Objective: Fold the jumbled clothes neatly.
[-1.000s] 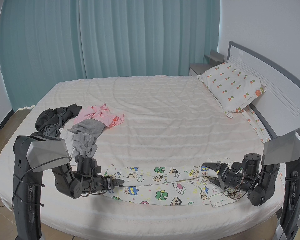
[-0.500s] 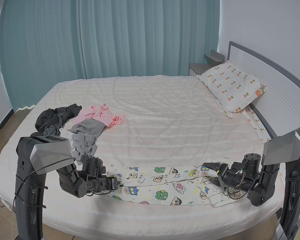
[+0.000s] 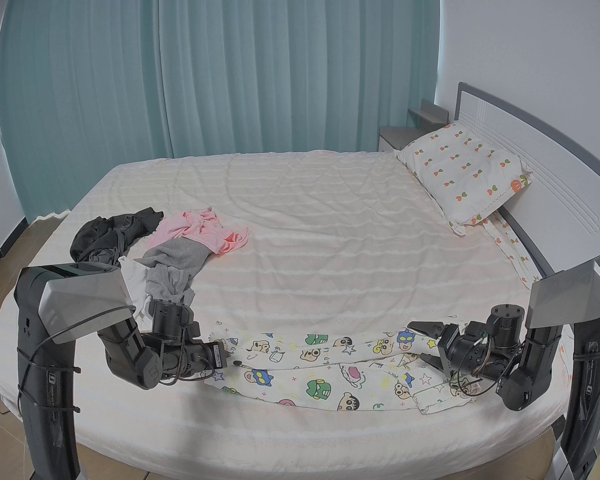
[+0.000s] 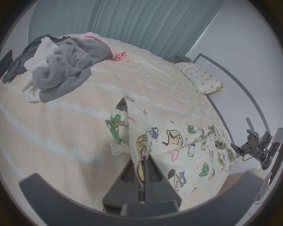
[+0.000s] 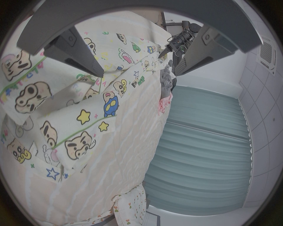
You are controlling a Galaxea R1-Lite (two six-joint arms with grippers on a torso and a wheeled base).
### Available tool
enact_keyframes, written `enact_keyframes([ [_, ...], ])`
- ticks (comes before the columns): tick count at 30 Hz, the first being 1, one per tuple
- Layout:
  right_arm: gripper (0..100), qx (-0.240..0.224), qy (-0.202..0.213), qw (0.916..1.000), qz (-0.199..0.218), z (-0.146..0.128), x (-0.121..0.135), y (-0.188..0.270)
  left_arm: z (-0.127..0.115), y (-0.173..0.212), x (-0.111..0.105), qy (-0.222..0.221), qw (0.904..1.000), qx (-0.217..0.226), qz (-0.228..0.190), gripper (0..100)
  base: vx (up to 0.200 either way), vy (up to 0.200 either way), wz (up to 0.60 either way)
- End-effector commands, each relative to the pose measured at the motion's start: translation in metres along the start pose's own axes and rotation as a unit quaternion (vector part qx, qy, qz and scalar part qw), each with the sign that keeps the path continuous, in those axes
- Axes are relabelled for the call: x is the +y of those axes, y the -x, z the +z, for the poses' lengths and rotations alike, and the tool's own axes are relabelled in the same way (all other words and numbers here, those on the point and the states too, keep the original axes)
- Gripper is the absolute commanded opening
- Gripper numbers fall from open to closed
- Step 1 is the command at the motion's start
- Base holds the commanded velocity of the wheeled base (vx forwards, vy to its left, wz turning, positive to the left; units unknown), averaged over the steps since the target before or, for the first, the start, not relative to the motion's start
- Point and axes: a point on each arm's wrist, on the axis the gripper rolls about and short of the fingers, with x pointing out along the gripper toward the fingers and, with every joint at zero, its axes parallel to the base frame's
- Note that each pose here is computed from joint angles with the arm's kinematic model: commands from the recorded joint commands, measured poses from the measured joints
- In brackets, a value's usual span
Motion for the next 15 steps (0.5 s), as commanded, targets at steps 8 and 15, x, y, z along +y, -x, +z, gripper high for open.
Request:
enact_keyframes([
  [8, 100, -0.045, -0.024, 0.9986, 0.013, 0.026, 0.0, 0.012, 0.023, 0.037, 0.016, 0.027, 0.9981, -0.047, 0.028, 0, 0.0, 0.0, 0.0],
  [15, 100, -0.048, -0.025, 0.9984, 0.014, 0.028, -0.001, 0.011, 0.04, 0.073, 0.042, 0.065, 0.9926, -0.088, 0.053, 0, 0.0, 0.0, 0.0],
])
